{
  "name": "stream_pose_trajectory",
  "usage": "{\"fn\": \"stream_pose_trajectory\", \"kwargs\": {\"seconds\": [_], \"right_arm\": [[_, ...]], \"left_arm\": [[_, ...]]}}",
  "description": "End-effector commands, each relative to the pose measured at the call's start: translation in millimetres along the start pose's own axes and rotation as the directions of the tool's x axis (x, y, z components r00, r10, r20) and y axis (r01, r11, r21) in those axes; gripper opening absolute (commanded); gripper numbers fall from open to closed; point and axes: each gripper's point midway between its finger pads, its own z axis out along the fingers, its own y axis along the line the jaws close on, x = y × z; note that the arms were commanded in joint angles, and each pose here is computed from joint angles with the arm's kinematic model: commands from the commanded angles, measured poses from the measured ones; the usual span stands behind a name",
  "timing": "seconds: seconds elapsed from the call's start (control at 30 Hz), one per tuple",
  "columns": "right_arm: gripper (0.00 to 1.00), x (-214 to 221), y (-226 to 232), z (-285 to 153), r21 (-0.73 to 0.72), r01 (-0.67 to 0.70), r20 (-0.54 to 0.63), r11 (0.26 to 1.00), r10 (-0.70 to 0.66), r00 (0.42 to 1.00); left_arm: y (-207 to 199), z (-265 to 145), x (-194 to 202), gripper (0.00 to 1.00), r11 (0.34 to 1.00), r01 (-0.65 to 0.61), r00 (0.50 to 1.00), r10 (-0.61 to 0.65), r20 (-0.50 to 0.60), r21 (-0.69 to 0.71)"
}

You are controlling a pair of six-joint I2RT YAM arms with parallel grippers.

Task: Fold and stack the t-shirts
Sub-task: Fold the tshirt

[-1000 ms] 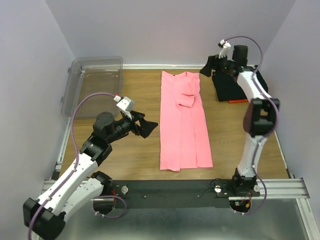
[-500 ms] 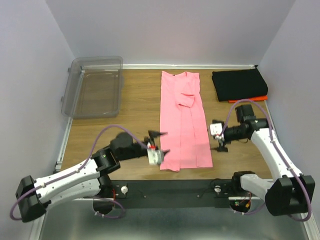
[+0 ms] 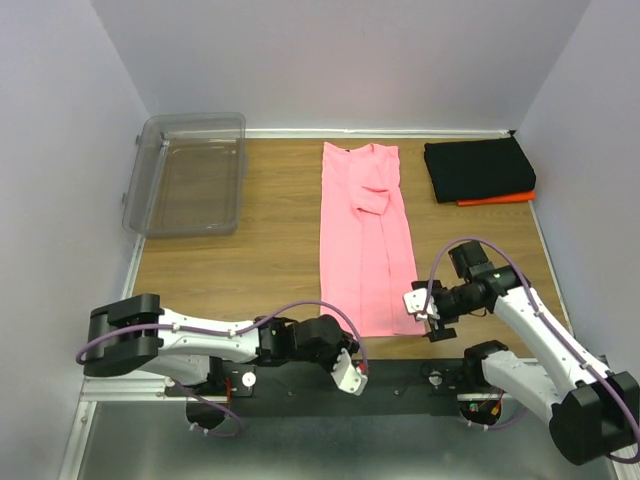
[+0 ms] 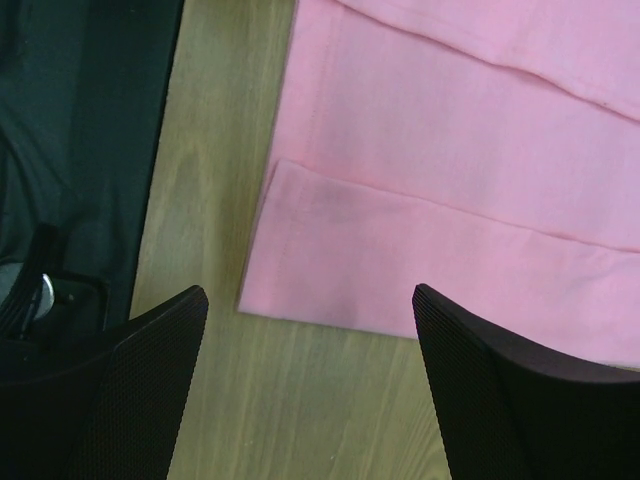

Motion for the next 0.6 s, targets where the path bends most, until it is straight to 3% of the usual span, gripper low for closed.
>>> {"fn": "stream_pose_trajectory", "kwargs": {"seconds": [0.0,0.53,0.57], "right_arm": [[0.9,4,-20,2,0.051,-0.015,-0.024,0.999,0.016,1.0],[0.88,15,-12,33,-0.003,-0.002,-0.05,1.0,0.002,0.999],[0.88,15,-12,34,-0.004,0.002,-0.054,1.0,-0.002,0.999]], "left_arm": [[9,5,9,0.51,0.998,-0.045,0.997,0.043,-0.065,-0.039],[-13,24,58,0.47,0.999,-0.022,0.98,0.028,-0.195,0.036],[-12,25,61,0.44,0.999,-0.024,0.978,0.029,-0.209,0.029]]}}
